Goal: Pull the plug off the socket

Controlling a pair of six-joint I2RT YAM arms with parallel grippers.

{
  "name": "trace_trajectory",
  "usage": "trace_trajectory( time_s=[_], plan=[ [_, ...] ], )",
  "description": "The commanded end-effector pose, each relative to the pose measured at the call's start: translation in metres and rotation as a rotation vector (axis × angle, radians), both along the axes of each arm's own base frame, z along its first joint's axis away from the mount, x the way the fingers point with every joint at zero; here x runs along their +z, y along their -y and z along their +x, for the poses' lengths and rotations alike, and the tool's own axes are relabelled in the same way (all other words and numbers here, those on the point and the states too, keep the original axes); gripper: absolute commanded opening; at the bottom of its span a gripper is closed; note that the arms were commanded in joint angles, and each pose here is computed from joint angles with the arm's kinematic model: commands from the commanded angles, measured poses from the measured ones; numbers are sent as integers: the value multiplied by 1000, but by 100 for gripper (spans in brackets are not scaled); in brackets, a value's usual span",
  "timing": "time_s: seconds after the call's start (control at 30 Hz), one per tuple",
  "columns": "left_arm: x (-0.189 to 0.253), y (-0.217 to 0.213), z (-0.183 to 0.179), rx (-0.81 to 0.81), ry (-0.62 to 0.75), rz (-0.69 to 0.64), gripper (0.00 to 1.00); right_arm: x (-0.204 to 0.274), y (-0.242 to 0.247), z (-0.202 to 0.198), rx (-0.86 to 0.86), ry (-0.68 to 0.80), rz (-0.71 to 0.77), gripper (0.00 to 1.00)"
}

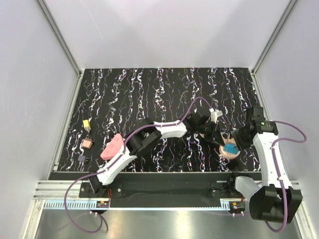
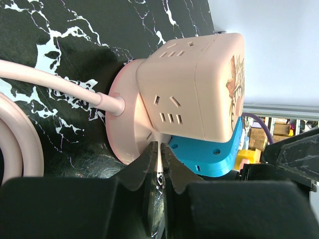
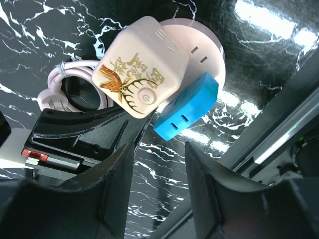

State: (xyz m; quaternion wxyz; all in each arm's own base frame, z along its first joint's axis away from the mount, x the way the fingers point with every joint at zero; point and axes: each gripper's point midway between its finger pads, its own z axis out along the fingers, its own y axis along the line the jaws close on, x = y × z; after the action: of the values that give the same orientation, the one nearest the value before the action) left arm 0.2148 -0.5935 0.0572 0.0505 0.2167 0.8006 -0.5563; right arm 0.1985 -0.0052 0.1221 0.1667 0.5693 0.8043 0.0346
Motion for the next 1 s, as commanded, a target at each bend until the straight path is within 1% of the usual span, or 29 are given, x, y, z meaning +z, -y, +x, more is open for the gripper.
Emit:
trace_trajectory(
  time_s=[0.0,0.07,0.17,0.33,0.47,0.7,0.97],
  plan=[
    [1,7,-2,-27,14,-22,13,5,3,-5,-103,11,-4,50],
    [0,7,-2,-26,13,-22,13,6,1,-7,-153,40,20,50],
    [0,7,-3,-25,11,-23,12,0,2,-13,-210,42,27,50],
    [3,7,-4,-25,10,-32,12,-10,-3,-18,-283,14,69,50],
    [3,6,-3,-25,12,-31,12,-14,1,-19,-294,-4,48,50],
    [5,6,-4,-32,15,-39,12,-13,10,-17,-315,5,13,49],
    [3,5,-4,-31,17,-31,12,-16,13,-10,-314,-2,26,49]
  ],
)
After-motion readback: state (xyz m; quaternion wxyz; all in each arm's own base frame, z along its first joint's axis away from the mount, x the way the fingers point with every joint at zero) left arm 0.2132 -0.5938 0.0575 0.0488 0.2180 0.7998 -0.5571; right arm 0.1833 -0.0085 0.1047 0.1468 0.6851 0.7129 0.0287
